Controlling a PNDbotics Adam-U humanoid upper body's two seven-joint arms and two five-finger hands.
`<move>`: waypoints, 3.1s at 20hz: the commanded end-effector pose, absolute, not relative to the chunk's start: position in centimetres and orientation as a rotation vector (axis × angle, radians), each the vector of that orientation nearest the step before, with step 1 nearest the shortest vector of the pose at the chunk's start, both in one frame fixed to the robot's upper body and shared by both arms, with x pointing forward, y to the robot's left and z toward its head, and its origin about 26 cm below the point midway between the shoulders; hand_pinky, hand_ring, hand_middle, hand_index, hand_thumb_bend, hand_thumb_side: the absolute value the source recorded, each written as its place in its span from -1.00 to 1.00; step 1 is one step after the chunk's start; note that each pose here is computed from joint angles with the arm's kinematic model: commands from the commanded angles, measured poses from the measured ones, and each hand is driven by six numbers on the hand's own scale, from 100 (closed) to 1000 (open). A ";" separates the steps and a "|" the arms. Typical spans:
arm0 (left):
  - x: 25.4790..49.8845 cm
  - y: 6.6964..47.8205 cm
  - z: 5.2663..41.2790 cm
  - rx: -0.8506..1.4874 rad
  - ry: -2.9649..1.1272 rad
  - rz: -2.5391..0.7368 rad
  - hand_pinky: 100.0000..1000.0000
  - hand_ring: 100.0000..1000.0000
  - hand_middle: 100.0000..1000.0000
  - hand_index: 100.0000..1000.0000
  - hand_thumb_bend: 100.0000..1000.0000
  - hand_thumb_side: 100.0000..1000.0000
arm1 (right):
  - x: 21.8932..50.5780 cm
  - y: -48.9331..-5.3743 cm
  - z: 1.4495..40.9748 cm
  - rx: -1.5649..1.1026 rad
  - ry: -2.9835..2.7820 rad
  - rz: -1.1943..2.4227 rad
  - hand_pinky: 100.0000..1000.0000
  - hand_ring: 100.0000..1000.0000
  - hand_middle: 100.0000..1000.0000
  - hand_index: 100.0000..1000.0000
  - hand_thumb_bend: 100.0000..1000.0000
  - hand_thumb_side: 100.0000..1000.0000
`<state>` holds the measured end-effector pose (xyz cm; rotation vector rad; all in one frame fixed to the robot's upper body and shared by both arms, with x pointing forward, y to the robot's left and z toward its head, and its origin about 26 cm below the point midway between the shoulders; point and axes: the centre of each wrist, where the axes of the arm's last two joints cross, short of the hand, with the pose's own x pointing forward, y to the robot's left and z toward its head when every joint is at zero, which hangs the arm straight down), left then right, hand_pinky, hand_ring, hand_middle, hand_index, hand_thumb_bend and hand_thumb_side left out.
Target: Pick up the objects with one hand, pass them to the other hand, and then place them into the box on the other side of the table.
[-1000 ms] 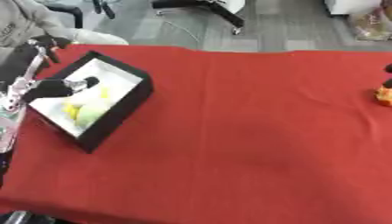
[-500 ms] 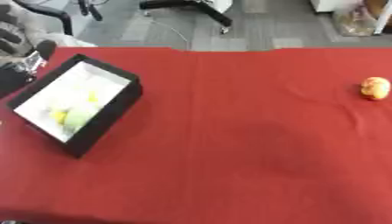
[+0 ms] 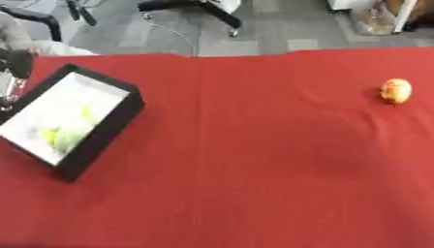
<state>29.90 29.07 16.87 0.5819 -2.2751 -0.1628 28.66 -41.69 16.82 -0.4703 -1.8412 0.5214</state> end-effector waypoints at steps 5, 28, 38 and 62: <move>29.7 26.0 18.1 0.383 -2.383 -0.253 -0.25 -0.11 0.15 0.55 0.16 0.12 | 29.3 -45.4 18.4 -0.672 -1.652 0.666 0.41 0.81 0.84 0.65 -0.81 -0.28; 29.9 24.6 18.7 0.284 -2.436 -0.338 -0.25 -0.12 0.14 0.55 0.16 0.16 | 30.7 -50.7 15.3 -0.850 -1.480 0.755 0.44 0.82 0.86 0.70 -0.72 -0.19; 30.0 24.2 19.0 0.264 -2.460 -0.370 -0.25 -0.13 0.14 0.55 0.16 0.16 | 30.7 -50.7 16.4 -0.860 -1.517 0.732 0.43 0.80 0.85 0.70 -0.72 -0.18; 30.1 24.2 19.3 0.299 -2.485 -0.405 -0.26 -0.13 0.14 0.56 0.16 0.17 | 29.0 -53.5 15.2 -1.198 -1.235 0.640 0.38 0.54 0.56 0.54 -0.97 -1.00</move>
